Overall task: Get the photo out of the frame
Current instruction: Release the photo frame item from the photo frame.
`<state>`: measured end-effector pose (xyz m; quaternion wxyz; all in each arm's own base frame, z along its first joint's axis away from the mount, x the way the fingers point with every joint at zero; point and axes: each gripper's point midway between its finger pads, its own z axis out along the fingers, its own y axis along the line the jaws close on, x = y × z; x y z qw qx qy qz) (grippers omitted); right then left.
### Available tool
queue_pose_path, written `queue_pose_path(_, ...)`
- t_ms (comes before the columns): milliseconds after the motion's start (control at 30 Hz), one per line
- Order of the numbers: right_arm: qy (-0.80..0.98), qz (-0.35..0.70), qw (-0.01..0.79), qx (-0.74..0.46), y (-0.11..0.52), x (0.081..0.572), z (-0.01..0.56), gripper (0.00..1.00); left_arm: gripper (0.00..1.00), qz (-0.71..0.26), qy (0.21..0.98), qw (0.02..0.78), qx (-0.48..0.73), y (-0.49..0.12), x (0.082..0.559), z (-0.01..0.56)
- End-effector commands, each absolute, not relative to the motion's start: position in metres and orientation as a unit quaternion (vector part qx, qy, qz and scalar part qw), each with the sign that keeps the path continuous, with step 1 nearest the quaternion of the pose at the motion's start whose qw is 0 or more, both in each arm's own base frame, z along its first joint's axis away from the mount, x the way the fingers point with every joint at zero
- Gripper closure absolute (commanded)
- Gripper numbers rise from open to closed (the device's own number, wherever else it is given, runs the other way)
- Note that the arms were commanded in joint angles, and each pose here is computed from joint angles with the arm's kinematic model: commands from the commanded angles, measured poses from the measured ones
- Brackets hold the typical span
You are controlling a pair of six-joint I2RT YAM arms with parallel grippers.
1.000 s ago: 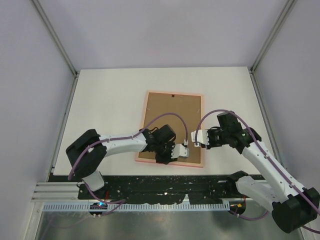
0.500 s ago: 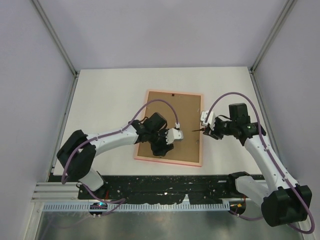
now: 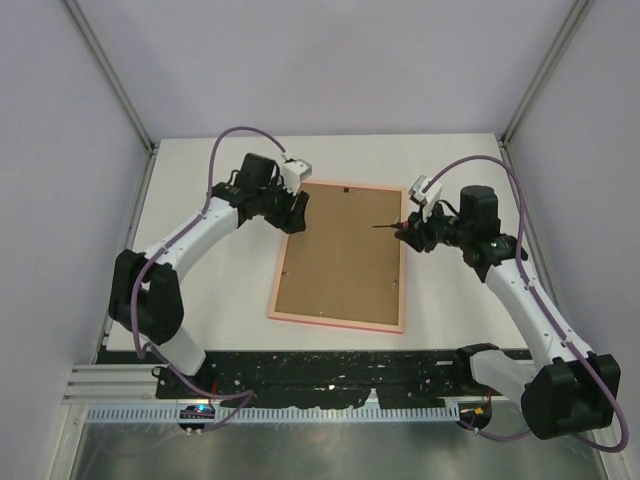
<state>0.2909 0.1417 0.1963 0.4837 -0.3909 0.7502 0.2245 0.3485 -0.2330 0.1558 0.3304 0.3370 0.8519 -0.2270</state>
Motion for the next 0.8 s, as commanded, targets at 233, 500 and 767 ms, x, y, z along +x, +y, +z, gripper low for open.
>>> queue_pose_path(233, 0.730, 0.241, 0.556, -0.316, 0.160, 0.342, 0.263, 0.92, 0.46, -0.263, 0.928, 0.217, 0.146, -0.198, 0.386, 0.103)
queue_pose_path(500, 0.722, 0.264, 0.544, -0.336, 0.205, 0.358, 0.264, 0.92, 0.46, -0.253, 0.945, 0.191, 0.085, -0.184, 0.387, 0.079)
queue_pose_path(767, 0.747, 0.291, 0.514, -0.305, 0.243, 0.405, 0.258, 0.92, 0.46, -0.268, 0.948, 0.165, 0.048, -0.180, 0.378, 0.058)
